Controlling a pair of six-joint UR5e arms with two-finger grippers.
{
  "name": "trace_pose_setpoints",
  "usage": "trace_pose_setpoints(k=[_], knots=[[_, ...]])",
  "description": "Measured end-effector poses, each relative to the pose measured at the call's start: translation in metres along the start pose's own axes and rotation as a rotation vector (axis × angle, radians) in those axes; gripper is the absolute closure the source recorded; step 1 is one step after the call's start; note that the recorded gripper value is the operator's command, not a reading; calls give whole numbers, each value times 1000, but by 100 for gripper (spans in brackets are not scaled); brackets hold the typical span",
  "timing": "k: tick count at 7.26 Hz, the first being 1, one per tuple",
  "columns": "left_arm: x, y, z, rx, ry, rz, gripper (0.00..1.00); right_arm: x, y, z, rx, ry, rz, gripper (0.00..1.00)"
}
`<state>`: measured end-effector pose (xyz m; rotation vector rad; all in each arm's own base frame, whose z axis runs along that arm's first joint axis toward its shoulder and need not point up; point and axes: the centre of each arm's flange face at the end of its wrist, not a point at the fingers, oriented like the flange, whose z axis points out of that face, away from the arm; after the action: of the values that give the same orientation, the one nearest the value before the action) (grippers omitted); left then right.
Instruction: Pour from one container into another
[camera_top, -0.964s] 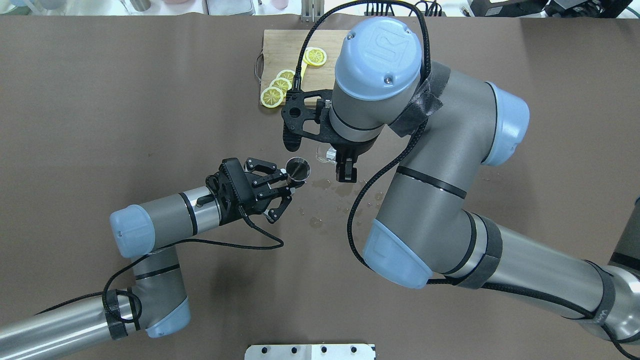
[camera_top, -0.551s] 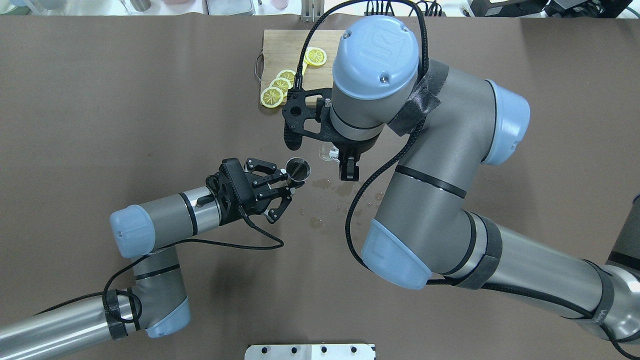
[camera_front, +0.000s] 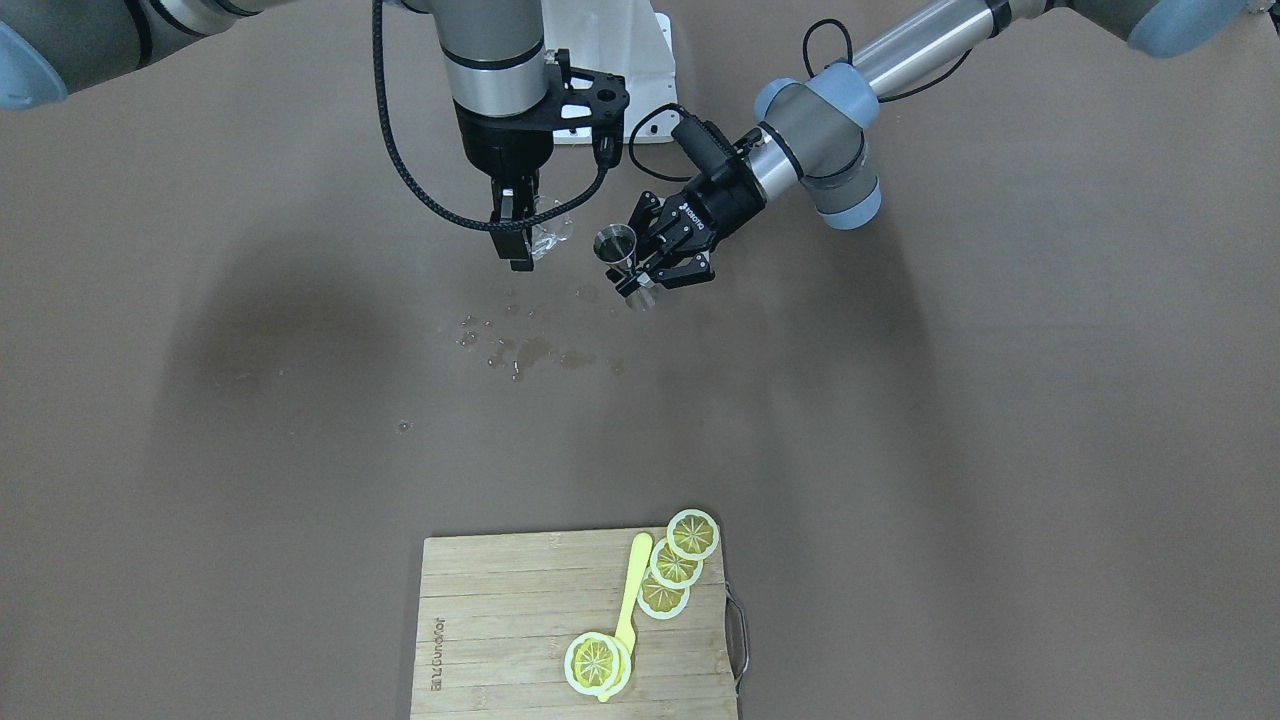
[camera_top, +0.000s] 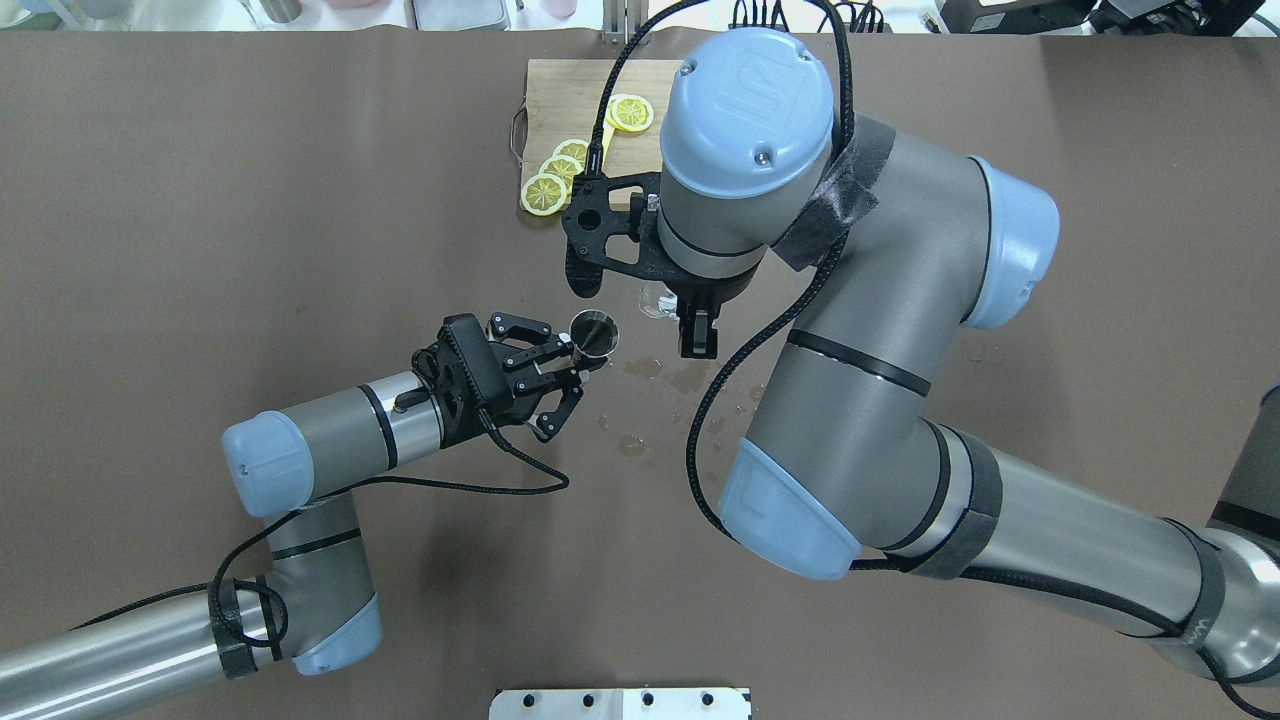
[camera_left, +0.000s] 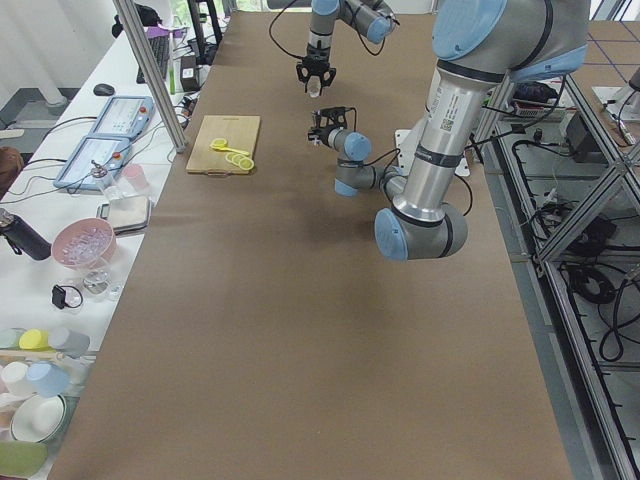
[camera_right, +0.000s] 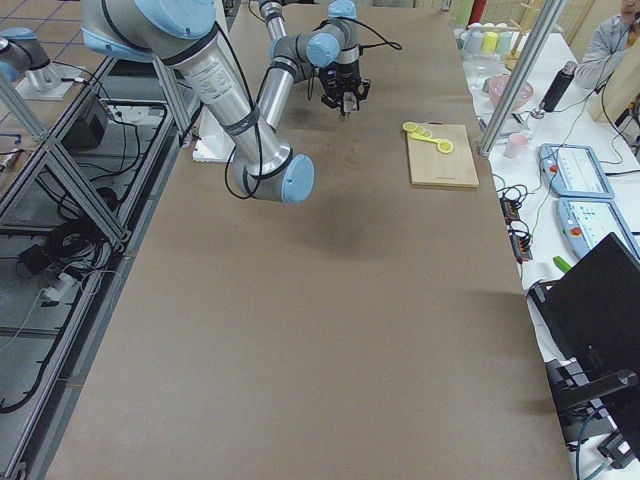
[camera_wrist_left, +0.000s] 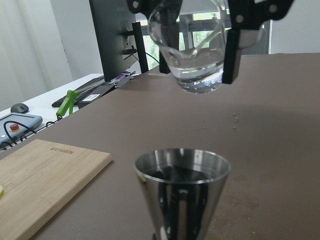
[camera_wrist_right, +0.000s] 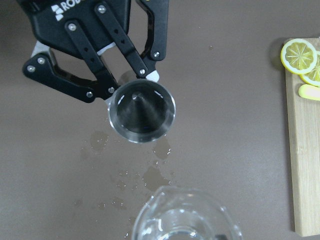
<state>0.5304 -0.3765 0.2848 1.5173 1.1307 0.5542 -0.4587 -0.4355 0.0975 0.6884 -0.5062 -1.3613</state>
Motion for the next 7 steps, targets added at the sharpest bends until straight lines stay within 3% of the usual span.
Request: trace_pose_setpoints(k=[7], knots=[[3, -3, 1, 20, -1, -5, 100, 11, -30, 2, -45, 9, 6, 100]])
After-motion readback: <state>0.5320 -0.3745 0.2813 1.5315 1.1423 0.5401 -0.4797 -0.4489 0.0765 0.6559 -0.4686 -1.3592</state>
